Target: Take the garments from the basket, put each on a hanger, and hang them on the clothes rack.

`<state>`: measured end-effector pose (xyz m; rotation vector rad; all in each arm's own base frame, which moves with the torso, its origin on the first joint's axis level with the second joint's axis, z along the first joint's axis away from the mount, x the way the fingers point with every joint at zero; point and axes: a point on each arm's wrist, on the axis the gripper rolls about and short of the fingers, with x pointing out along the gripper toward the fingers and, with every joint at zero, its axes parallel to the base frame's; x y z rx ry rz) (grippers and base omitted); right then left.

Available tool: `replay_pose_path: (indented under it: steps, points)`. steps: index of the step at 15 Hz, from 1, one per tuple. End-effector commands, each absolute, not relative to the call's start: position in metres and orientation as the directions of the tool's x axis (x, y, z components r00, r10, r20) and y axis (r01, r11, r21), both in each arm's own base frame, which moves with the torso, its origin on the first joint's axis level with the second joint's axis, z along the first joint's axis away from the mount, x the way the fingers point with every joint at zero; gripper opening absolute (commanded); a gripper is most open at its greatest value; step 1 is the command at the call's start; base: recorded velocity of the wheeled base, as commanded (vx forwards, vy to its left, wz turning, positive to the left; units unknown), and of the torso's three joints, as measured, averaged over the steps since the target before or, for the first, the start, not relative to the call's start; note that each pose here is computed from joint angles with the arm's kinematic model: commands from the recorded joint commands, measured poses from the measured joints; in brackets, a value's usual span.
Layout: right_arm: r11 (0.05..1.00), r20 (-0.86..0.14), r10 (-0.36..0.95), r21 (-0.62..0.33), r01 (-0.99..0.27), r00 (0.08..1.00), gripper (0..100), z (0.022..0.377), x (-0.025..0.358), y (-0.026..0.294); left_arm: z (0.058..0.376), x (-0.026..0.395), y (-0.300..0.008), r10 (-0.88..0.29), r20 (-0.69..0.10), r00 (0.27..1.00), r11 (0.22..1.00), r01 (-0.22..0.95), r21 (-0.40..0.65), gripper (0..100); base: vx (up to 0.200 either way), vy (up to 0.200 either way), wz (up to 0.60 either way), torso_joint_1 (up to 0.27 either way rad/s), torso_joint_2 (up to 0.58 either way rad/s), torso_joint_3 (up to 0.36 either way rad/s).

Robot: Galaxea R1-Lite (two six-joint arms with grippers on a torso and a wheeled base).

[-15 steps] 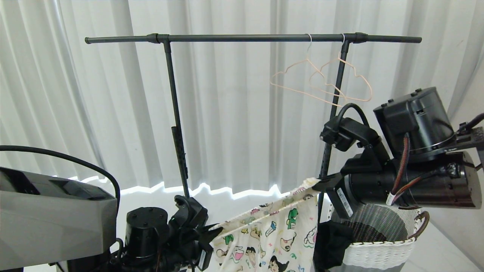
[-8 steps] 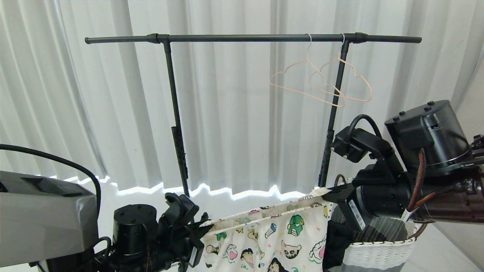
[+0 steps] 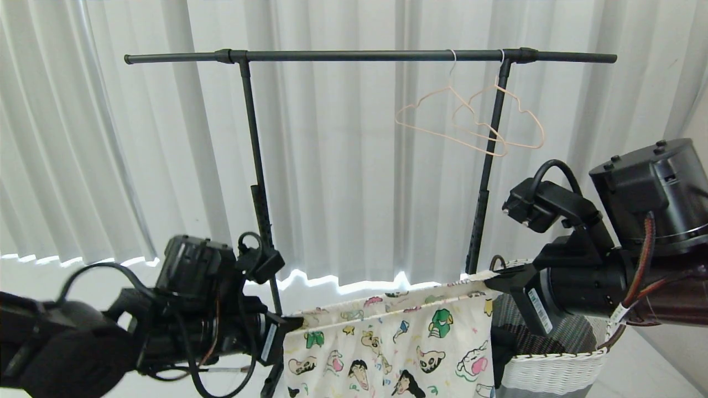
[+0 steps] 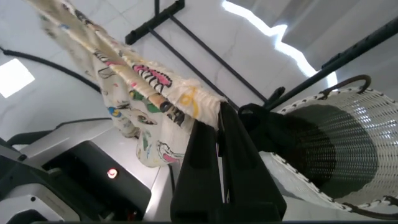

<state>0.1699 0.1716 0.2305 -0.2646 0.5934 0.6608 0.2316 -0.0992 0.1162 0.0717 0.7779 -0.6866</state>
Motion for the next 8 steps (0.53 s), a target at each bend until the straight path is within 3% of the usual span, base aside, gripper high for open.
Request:
replay_pose_path:
  steps: [1,5,8]
  points:
    - [0.782,-0.548,0.501,-0.043,-0.621,0.669,0,0.245,0.172,0.164,0.257,0.196,-0.091,-0.666,-0.527,0.528,0.709,0.667,-0.229,0,0.000,0.000,0.00,0.000,0.00,0.000]
    - [0.827,-0.450,0.489,-0.032,-0.561,0.747,0,0.301,0.184,0.151,0.317,0.196,-0.101,-0.710,-0.438,0.551,0.673,0.715,-0.191,0,0.000,0.000,0.00,0.000,0.00,0.000]
    - [0.831,-0.403,0.499,-0.030,-0.556,0.767,0,0.323,0.181,0.147,0.339,0.187,-0.113,-0.761,-0.372,0.531,0.615,0.773,-0.156,0,0.000,0.000,0.00,0.000,0.00,0.000]
